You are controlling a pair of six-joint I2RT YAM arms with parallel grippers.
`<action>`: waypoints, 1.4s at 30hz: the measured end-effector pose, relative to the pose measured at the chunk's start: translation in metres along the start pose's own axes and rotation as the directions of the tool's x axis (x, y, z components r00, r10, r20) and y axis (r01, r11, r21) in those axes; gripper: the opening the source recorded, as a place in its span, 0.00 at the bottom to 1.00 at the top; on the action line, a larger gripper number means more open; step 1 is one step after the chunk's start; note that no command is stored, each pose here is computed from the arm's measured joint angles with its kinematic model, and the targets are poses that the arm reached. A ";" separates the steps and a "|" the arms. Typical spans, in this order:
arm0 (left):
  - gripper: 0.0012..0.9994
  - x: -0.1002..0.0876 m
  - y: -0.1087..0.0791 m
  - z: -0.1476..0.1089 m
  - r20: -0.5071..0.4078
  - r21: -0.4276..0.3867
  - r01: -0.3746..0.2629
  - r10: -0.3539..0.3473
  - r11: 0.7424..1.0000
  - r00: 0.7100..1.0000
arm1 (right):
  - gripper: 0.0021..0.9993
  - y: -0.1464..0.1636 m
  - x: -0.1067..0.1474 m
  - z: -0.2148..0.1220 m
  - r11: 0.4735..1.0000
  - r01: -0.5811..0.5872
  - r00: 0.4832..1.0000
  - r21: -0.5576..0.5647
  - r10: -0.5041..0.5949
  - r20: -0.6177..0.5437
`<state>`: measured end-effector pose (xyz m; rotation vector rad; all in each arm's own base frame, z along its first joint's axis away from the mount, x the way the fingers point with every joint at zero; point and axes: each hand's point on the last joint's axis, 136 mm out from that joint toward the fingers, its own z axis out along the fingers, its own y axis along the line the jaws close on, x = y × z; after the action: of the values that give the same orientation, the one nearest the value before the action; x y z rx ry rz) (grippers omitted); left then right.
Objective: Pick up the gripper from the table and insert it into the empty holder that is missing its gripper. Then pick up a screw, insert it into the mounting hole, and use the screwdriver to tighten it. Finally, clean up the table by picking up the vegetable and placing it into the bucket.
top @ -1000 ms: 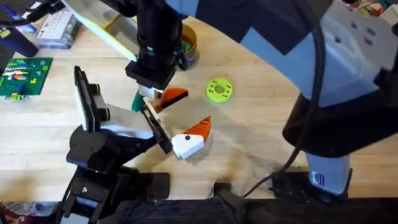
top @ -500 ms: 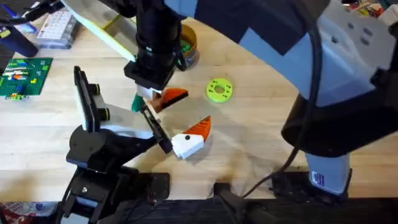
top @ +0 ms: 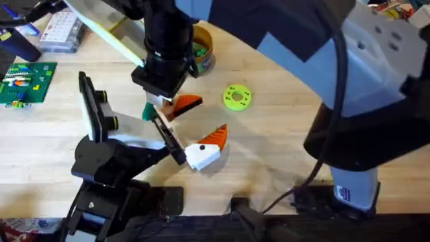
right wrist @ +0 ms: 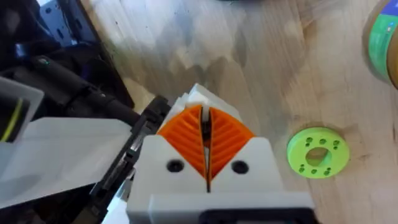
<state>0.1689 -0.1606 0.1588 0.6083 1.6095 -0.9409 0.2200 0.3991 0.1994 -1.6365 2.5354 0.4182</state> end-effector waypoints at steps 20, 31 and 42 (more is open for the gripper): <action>0.99 0.001 -0.005 0.000 -0.006 0.027 0.002 -0.001 1.000 1.000 | 0.00 -0.006 0.002 0.001 0.999 -0.010 1.000 0.042 0.010 -0.013; 0.99 0.001 -0.005 0.000 -0.007 0.031 0.002 -0.001 1.000 1.000 | 0.00 -0.005 0.003 0.001 0.999 -0.009 1.000 0.036 0.010 -0.016; 0.99 0.001 -0.005 0.000 -0.008 0.032 0.005 -0.005 0.999 1.000 | 0.00 -0.003 0.006 0.000 1.000 0.004 1.000 0.024 -0.004 -0.027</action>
<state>0.1642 -0.1637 0.1589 0.6309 1.6059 -0.9707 0.2201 0.3928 0.1973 -1.6493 2.5457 0.3662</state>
